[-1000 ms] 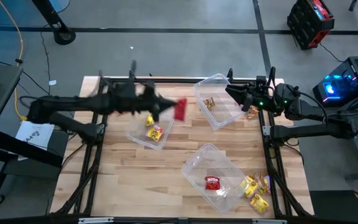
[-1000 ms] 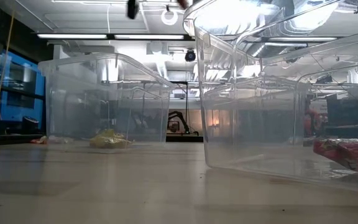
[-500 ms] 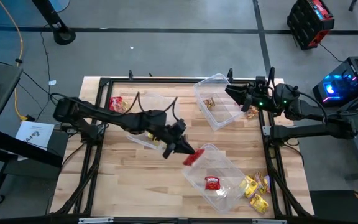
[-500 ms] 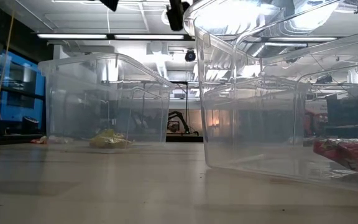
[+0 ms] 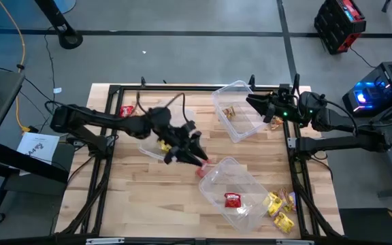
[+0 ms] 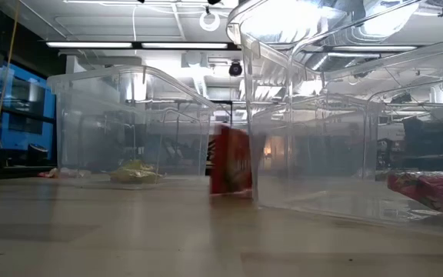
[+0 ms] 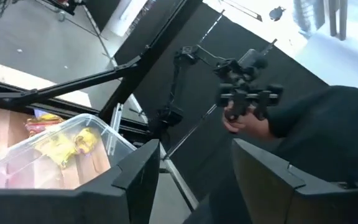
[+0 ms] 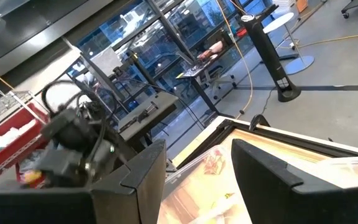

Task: Sort candy
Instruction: Put the red candy into the bottom right transparent bin

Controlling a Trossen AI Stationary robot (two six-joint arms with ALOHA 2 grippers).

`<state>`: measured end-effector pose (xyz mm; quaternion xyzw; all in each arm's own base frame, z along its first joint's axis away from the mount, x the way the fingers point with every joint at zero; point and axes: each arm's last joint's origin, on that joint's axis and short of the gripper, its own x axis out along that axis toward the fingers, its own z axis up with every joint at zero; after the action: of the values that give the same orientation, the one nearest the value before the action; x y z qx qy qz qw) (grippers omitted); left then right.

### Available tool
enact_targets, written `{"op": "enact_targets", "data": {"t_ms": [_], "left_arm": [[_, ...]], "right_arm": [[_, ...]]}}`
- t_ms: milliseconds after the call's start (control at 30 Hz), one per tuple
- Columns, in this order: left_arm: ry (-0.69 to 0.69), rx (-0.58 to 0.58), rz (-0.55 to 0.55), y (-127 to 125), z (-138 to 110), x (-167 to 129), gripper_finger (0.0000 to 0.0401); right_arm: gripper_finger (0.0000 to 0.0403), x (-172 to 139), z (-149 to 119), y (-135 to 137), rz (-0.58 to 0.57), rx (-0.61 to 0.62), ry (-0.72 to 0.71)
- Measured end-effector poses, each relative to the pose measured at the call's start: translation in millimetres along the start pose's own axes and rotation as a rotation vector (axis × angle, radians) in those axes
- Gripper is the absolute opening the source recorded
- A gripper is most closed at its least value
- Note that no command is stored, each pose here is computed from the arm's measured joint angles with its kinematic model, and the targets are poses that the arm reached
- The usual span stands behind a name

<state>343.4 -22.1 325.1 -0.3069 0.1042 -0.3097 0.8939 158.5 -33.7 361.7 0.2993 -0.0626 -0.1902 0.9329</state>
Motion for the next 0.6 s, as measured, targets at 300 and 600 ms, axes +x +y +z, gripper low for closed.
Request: {"op": "enact_targets", "data": {"t_ms": [300, 600], "left_arm": [[0.151, -0.063, 0.209, -6.9, 0.0, -44.4, 0.018], [0.186, 0.018, 0.414, -7.6, -15.3, -38.8, 0.017]], "right_arm": [[0.0177, 0.8, -0.7, 0.6, 0.018, 0.019, 0.014], [0.0177, 22.4, -28.7, 9.4, 0.242, 0.127, 0.352]]}}
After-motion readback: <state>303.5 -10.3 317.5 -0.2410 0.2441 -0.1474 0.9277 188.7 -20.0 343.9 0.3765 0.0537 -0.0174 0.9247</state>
